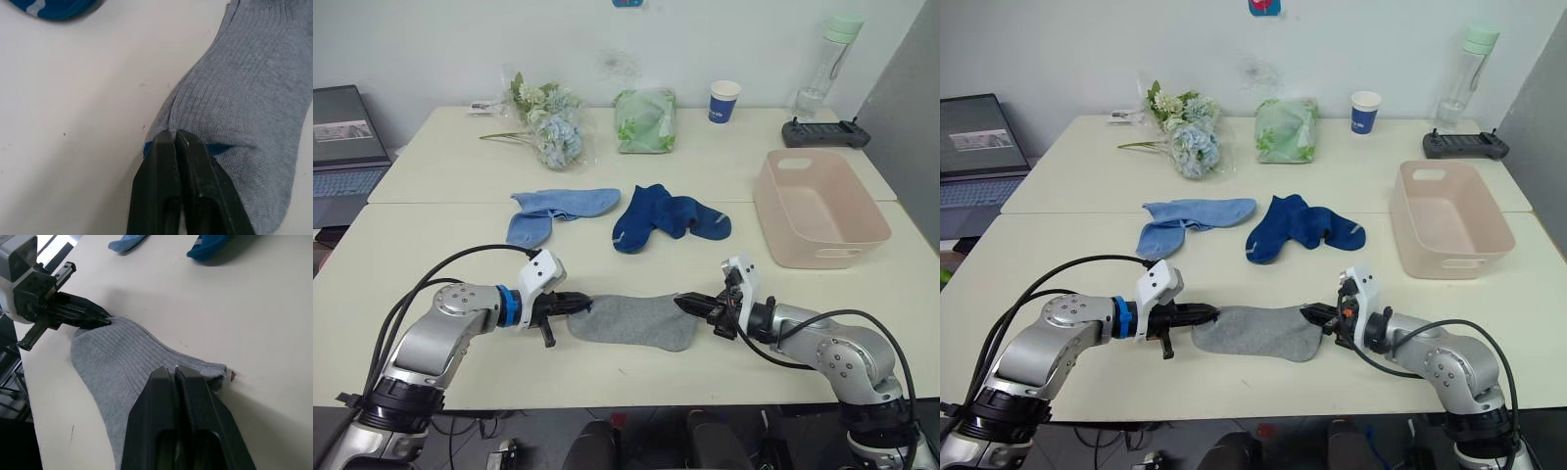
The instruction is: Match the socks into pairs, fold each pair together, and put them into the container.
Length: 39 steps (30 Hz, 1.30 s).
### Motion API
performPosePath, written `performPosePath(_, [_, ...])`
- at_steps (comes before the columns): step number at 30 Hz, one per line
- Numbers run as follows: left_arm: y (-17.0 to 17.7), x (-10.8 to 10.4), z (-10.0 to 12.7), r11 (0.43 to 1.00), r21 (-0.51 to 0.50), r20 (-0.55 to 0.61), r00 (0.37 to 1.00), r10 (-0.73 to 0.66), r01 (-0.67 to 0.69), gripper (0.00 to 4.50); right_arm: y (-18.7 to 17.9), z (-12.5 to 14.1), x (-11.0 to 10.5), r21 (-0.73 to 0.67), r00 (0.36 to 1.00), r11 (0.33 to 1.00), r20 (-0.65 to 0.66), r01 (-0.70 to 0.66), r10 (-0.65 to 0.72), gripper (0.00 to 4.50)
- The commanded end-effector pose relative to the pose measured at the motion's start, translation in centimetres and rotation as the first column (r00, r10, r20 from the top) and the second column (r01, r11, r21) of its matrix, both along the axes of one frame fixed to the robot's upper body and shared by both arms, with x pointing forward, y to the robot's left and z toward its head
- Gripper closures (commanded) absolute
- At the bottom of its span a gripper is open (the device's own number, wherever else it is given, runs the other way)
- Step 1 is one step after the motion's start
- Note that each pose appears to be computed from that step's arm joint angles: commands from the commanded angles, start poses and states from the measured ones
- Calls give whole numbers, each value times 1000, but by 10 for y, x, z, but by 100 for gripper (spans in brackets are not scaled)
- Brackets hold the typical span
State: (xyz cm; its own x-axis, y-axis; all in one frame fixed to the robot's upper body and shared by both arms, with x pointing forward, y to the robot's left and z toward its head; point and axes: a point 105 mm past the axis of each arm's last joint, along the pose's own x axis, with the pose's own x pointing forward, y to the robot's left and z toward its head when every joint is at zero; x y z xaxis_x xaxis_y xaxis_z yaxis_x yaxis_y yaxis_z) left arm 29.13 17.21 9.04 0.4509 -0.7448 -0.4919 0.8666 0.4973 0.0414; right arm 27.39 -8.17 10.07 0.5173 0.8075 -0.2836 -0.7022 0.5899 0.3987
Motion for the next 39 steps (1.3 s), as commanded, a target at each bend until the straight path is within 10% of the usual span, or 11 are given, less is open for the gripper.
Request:
performPosePath(1, [1,2,8,1000,8,59,998,8,-9,318,-5,14,2,-1,998,1000,70,0,0,305])
performPosePath(9, [18,3,28,999,7,127,991,48,-49,60,-27,29,9,-58,991,998,135,31,-23,23])
performPosePath(24, [5,-11,41,999,-38,147,989,-26,32,28,-6,-18,-15,-261,974,941,7,-218,227,23])
performPosePath(36, [4,-15,40,999,-41,150,989,-19,25,24,-4,-22,-18,-235,967,940,-8,-249,254,429])
performPosePath(39, [1,-15,40,998,-47,150,988,-22,30,24,-11,-21,-12,-225,975,949,-14,-221,223,445])
